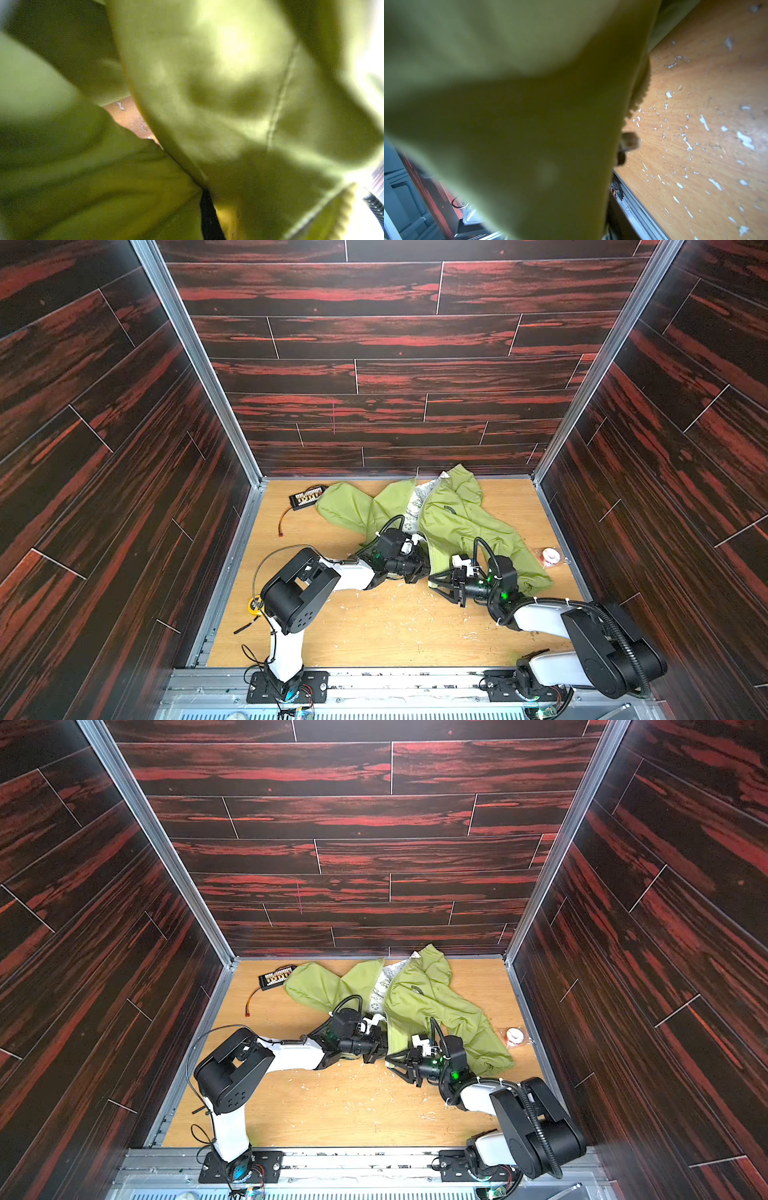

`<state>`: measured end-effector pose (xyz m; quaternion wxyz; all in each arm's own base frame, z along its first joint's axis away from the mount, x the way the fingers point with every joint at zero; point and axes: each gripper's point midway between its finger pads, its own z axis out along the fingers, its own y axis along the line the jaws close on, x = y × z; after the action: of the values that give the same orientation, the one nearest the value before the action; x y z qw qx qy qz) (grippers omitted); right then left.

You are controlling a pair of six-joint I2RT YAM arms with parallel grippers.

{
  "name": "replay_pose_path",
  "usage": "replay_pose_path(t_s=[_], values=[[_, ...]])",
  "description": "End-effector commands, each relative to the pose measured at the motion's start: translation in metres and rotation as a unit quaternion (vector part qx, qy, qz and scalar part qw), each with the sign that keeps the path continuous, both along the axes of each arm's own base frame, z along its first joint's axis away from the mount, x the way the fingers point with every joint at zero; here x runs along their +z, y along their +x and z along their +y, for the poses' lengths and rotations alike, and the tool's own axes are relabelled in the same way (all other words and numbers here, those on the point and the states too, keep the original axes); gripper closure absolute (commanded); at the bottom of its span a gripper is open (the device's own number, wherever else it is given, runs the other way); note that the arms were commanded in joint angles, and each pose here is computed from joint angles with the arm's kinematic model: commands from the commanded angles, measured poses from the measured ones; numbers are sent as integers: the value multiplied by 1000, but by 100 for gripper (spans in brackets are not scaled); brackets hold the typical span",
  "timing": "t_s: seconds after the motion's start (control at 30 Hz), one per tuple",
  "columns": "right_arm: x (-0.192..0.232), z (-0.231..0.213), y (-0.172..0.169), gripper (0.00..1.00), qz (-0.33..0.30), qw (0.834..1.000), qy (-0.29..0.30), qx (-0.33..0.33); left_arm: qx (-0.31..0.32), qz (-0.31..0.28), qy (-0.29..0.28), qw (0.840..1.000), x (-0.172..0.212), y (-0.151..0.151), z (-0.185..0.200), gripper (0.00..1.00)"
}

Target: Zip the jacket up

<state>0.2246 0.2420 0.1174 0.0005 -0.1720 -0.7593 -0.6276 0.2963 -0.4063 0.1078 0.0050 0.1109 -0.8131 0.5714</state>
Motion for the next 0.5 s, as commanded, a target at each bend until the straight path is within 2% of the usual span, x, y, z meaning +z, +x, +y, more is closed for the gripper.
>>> replay_pose_path(t_s=[0.0, 0.23, 0.47], values=[[21, 3, 6, 66, -40, 999, 12, -2, -9, -20, -25, 999, 21, 1, -8, 100], [20, -2, 4, 63, -43, 999, -16, -7, -9, -21, -29, 999, 24, 1, -9, 100], [22, -5, 4, 69, -55, 998, -34, -11, -8, -24, -40, 999, 31, 2, -10, 100]])
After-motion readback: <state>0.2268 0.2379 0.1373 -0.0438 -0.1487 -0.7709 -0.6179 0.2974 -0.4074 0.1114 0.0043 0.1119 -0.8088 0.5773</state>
